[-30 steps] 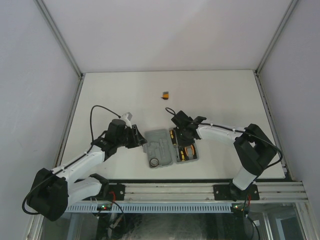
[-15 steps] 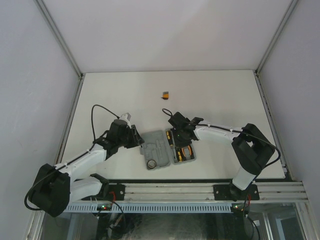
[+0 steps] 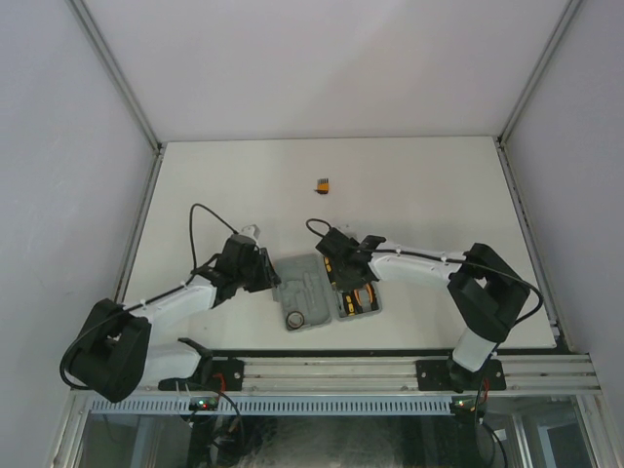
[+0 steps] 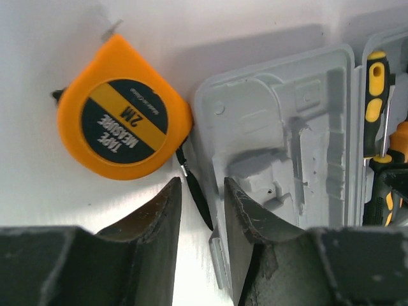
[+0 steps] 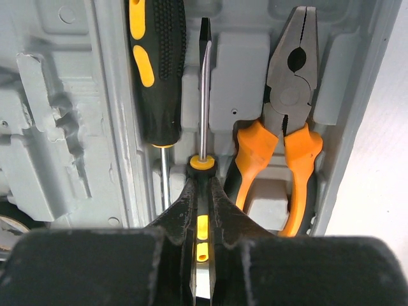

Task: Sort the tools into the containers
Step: Move the storage box to the center of the board.

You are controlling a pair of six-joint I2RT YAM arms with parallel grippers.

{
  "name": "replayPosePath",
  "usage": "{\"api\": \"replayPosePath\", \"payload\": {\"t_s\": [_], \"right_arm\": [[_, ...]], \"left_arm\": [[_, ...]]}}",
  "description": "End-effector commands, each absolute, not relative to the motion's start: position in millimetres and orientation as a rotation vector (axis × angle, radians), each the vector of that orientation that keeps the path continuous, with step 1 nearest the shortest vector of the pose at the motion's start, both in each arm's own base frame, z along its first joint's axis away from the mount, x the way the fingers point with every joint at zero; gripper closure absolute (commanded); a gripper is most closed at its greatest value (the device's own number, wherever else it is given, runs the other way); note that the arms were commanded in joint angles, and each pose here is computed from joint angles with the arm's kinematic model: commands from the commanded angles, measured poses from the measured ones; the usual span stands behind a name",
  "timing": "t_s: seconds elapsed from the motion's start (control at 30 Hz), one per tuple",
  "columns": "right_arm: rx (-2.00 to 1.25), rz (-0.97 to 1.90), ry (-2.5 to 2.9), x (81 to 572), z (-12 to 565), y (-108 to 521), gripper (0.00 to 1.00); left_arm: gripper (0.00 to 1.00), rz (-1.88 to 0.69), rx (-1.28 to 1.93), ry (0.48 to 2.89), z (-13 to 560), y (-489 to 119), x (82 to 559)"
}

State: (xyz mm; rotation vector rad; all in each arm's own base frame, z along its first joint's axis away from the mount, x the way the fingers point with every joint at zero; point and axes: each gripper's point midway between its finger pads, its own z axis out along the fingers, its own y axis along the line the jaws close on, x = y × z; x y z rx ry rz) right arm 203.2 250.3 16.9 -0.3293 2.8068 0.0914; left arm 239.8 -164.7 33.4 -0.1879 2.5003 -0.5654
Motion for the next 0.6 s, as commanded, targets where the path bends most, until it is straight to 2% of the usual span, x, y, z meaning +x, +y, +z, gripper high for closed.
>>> {"api": "replayPosePath", "payload": {"t_s": [0.0, 0.37, 0.57], "right_arm": [[-0.422, -0.290, 3.110, 128.1, -49.9, 188.5, 1.00], [-0.569, -0.187, 3.263, 102.7, -70.8, 187.2, 1.00], [-0.542, -0.180, 3.201, 114.2, -57.0, 184.9, 1.00]], "left_arm": [[0.64, -0.614, -0.081, 2.500, 26.3, -180.6, 236.2], [0.73, -0.651, -0.014, 2.498, 30.1, -196.3, 241.4], [0.73, -0.664, -0.013, 2.498, 31.4, -199.9, 242.0]]}}
